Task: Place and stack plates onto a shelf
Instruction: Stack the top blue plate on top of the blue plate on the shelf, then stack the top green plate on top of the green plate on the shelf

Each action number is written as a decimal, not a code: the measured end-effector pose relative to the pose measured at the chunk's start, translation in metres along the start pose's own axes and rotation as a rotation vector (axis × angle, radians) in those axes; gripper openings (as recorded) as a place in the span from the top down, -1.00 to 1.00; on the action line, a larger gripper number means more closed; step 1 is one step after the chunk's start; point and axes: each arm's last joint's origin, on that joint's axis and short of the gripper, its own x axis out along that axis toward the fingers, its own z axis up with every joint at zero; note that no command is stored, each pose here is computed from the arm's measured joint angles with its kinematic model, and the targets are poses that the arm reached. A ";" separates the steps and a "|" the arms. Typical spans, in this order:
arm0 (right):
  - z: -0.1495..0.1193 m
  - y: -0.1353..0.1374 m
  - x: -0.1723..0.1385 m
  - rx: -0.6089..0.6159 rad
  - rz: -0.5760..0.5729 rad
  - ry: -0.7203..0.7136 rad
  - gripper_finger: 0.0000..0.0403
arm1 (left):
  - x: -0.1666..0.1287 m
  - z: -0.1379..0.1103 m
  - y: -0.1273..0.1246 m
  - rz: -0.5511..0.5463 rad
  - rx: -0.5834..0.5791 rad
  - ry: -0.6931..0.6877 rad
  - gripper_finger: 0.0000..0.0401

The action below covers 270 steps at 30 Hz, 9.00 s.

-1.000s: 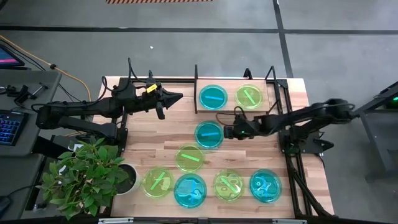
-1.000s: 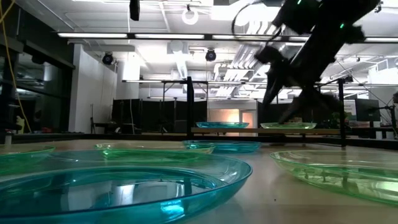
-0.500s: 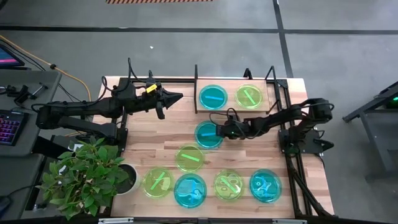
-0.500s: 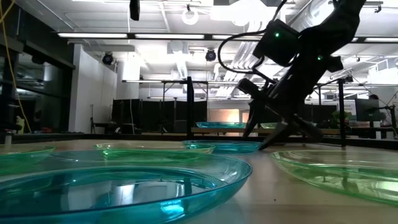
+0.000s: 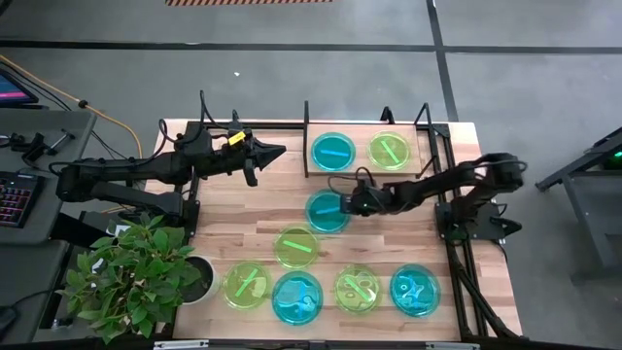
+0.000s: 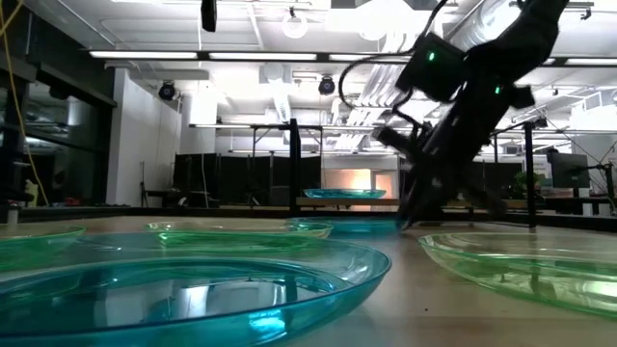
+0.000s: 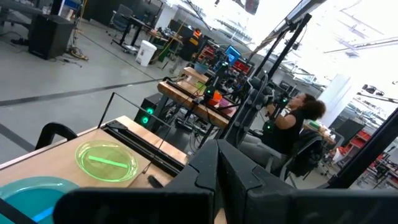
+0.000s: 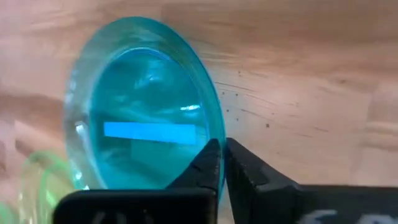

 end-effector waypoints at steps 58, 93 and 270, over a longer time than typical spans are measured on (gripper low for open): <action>0.122 0.003 -0.022 0.321 0.019 -0.439 0.96 | 0.000 0.000 0.001 0.025 0.000 -0.014 1.00; 0.120 0.009 -0.090 -0.106 0.082 -0.341 0.07 | 0.000 0.000 0.001 0.026 0.000 -0.013 1.00; -0.012 0.042 0.019 -0.219 0.079 0.142 0.04 | -0.010 -0.042 0.003 0.054 0.087 0.495 0.78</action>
